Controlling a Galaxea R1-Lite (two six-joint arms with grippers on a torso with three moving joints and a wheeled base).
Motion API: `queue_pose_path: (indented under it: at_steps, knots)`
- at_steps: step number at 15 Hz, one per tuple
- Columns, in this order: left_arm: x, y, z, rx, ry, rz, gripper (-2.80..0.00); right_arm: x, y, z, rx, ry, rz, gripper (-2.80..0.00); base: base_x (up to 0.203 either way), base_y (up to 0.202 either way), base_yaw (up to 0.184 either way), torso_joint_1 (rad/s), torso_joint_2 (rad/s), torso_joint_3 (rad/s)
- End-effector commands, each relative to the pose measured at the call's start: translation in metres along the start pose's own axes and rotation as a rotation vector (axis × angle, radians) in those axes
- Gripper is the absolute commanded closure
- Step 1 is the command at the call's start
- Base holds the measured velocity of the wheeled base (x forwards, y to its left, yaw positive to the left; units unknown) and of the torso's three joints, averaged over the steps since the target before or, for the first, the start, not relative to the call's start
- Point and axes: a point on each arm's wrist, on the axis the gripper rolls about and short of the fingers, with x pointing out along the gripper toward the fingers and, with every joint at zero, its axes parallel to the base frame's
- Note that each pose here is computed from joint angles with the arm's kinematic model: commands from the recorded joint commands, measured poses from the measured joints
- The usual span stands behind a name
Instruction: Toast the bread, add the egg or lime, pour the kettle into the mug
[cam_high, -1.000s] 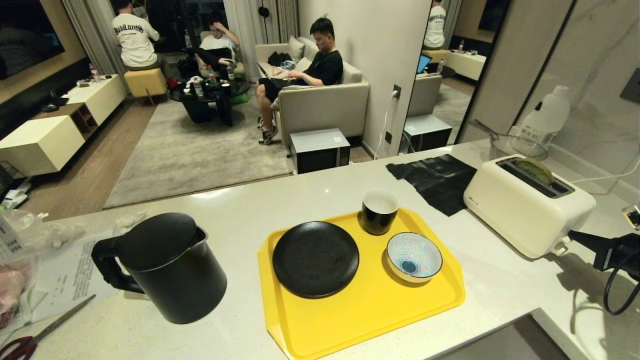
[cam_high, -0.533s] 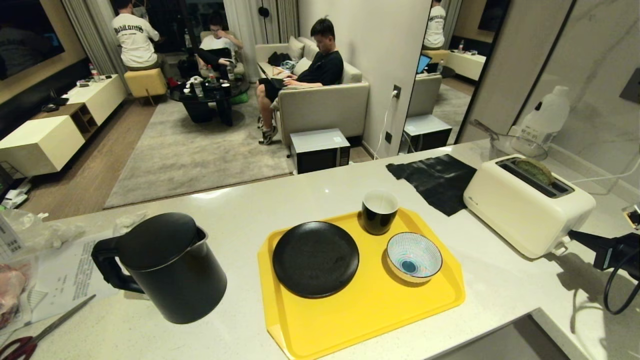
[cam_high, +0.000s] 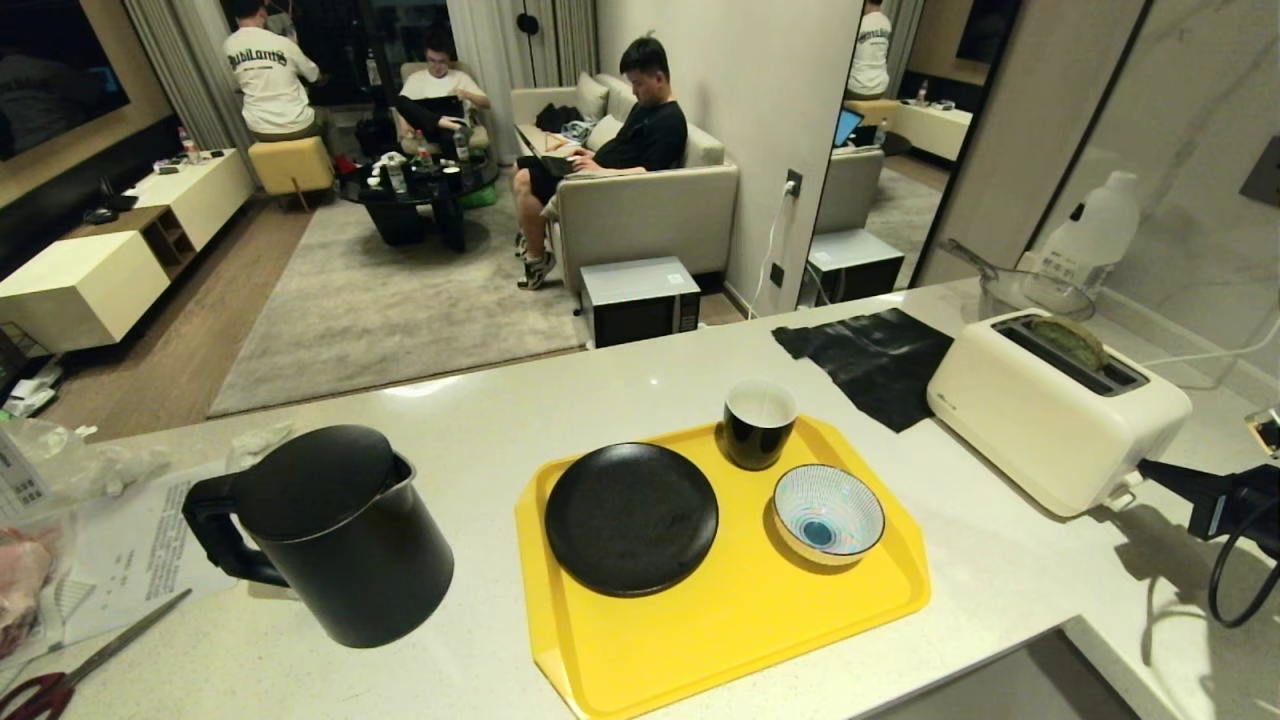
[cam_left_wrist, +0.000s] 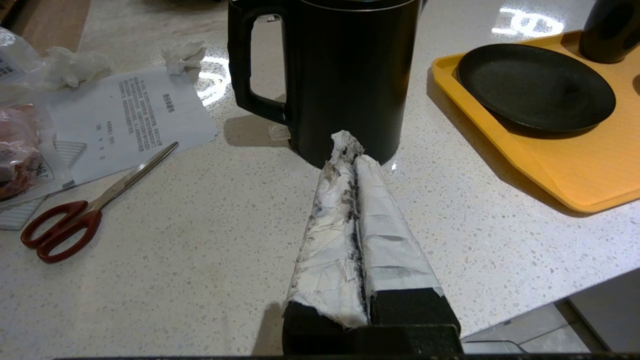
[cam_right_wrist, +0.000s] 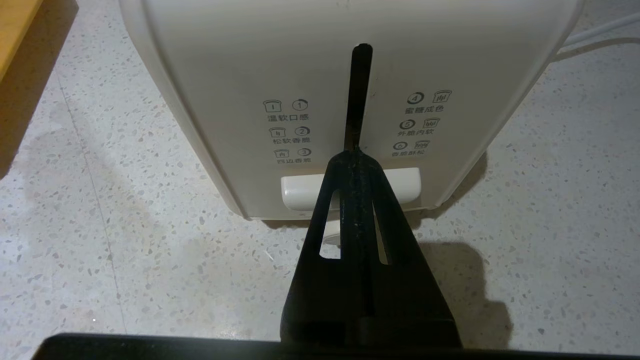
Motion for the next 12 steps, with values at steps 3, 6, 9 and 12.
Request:
queue_pose_path:
  at_steps: [3, 6, 9, 12]
  knots:
    - [0.000, 0.000, 0.000, 0.001, -0.003, 0.000, 0.00, 0.001, 0.000, 0.000, -0.006, -0.006, 0.006, 0.00, 0.000, 0.000, 0.000, 0.000, 0.00, 0.000]
    - [0.000, 0.000, 0.000, 0.001, -0.003, 0.000, 0.00, 0.000, -0.001, 0.004, -0.012, -0.014, 0.002, 0.00, 0.000, 0.000, 0.000, 0.000, 0.00, 0.000]
    - [0.000, 0.000, 0.000, 0.000, -0.003, 0.000, 0.00, -0.001, -0.004, 0.013, -0.030, -0.034, -0.007, 0.00, 0.000, 0.000, 0.000, 0.000, 0.00, 0.000]
    - [0.000, 0.000, 0.000, -0.001, -0.003, 0.000, 0.00, -0.005, -0.005, 0.023, -0.036, -0.053, -0.018, 0.00, 0.000, 0.000, 0.000, 0.000, 0.00, 0.000]
